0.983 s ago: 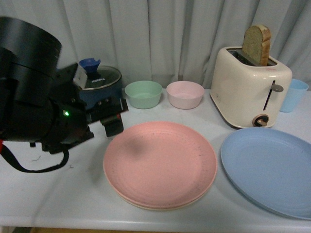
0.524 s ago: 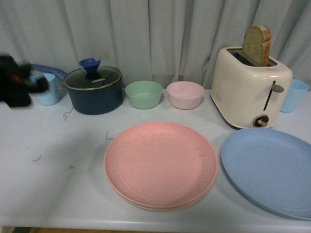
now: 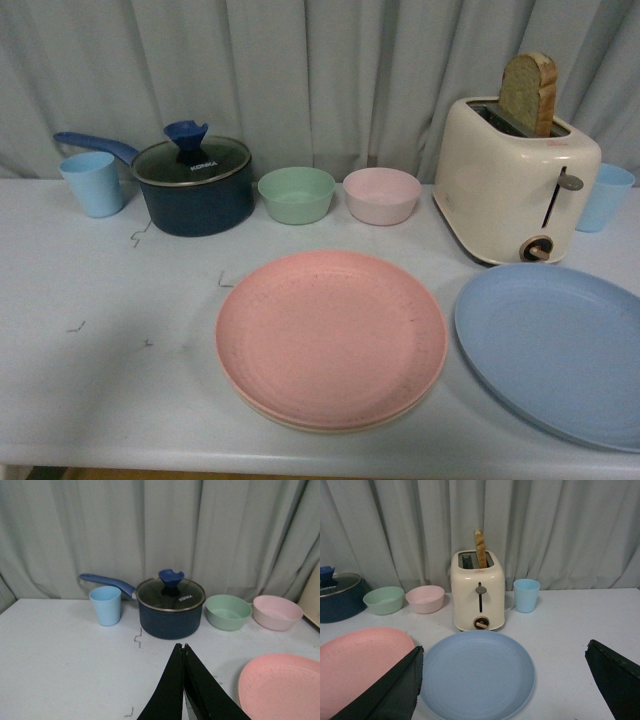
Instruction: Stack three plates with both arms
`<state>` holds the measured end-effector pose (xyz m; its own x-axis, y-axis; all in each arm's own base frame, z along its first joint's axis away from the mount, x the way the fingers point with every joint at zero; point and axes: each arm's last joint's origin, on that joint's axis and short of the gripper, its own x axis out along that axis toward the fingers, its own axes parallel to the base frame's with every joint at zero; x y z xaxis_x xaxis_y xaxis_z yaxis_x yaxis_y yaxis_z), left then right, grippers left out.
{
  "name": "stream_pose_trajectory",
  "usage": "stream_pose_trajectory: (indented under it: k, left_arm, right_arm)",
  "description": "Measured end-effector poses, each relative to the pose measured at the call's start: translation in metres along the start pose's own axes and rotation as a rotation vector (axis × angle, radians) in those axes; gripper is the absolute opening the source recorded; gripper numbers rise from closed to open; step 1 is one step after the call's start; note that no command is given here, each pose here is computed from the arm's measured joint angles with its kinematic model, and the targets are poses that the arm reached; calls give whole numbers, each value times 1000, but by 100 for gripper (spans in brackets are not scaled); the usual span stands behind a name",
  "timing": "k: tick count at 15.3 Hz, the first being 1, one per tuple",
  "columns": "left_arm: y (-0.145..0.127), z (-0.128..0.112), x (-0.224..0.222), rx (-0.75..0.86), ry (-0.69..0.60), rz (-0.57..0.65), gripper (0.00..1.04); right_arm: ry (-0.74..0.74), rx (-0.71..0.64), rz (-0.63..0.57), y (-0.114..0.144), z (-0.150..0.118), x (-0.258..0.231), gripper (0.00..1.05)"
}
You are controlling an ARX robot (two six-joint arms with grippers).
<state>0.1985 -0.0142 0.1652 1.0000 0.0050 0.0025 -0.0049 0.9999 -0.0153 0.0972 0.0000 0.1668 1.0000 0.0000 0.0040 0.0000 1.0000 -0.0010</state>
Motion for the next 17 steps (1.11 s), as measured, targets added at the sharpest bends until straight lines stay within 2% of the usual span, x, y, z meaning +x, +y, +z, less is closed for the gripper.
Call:
stream_pose_trajectory:
  k: [3,17]
  left_arm:
    - [15,-3,-24,1,21,5,2]
    - [14,5,-76,1,-6,-5,2]
  right_arm:
    - [0,0,0,0,0,0,98]
    - [0,0,0,0,0,0,98]
